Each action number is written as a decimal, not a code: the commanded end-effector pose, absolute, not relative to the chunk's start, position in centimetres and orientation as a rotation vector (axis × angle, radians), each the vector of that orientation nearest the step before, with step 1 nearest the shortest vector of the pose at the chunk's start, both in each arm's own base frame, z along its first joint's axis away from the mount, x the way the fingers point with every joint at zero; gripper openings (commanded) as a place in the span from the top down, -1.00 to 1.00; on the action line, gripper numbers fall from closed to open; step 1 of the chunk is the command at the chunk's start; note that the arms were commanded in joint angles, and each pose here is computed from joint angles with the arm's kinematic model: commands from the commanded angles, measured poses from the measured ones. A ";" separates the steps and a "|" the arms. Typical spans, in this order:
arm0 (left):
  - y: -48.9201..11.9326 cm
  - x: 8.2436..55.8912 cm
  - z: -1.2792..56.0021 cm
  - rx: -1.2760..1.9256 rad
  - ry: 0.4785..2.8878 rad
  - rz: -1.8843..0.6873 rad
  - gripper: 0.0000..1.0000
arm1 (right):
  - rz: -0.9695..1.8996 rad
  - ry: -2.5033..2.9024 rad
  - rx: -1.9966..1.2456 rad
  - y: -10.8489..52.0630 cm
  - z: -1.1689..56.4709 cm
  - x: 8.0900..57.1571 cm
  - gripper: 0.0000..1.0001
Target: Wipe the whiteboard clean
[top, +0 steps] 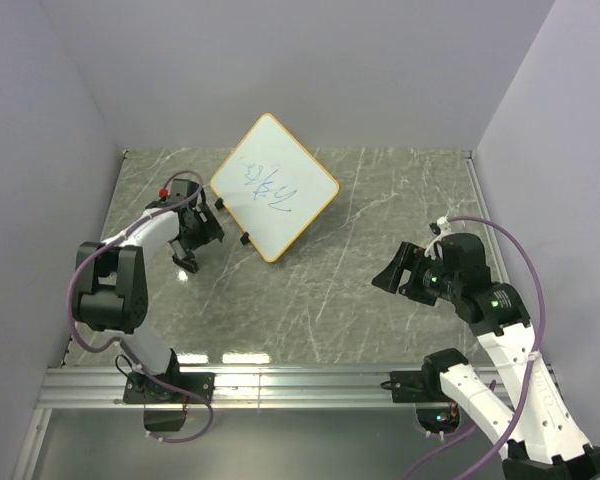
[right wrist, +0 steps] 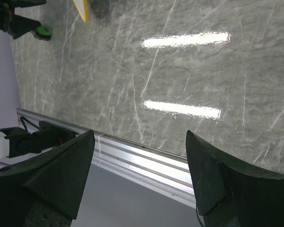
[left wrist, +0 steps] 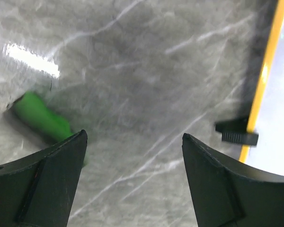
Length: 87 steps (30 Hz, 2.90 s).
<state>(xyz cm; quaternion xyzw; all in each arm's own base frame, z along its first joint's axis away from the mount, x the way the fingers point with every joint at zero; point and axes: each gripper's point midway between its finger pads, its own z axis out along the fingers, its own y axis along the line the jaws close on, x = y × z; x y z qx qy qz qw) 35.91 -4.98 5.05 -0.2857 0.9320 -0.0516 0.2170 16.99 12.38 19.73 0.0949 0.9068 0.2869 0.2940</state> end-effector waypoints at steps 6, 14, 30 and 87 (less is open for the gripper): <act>-2.9 34.6 6.3 -0.878 2.552 0.005 -0.71 | 0.732 2.369 0.188 12.4 21.0 17.6 -0.68; -0.6 31.5 8.7 -0.925 2.504 0.098 -0.72 | 0.732 2.370 0.184 12.4 20.0 17.5 -0.68; -0.4 29.3 6.5 -1.248 2.446 0.121 -0.55 | 0.679 2.366 0.167 11.6 19.7 17.0 -0.68; -9.0 41.9 14.4 -0.716 2.356 -0.518 0.99 | 0.857 2.309 0.074 20.8 27.3 36.3 -0.70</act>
